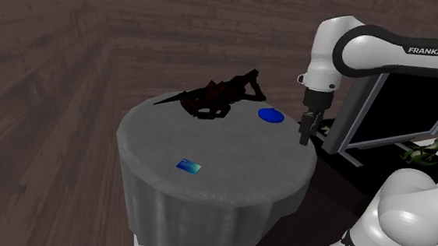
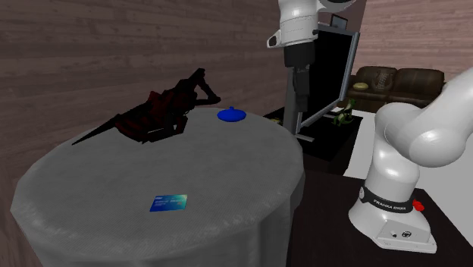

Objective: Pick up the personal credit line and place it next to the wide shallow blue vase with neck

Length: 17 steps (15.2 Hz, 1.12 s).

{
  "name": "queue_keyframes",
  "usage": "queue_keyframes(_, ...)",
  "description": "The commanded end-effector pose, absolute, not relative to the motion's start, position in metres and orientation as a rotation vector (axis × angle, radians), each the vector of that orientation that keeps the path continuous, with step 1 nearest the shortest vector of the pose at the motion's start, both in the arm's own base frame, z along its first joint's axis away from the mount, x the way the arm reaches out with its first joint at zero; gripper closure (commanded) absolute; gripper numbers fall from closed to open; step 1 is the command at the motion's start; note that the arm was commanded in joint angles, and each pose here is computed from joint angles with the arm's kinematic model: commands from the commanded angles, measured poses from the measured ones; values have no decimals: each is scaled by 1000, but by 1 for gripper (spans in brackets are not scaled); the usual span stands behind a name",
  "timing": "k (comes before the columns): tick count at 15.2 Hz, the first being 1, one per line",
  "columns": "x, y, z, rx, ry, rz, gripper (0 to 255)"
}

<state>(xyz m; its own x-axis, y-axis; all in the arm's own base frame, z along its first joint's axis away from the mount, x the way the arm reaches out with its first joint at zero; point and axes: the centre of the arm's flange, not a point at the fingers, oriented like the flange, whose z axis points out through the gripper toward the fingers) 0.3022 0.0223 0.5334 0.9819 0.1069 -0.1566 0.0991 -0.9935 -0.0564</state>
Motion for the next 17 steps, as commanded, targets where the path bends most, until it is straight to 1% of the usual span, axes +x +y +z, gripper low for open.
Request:
queue_keyframes(1,302,22,533,-3079,-160,247,0)
queue_keyframes(17,452,147,446,-3085,-398,240,0)
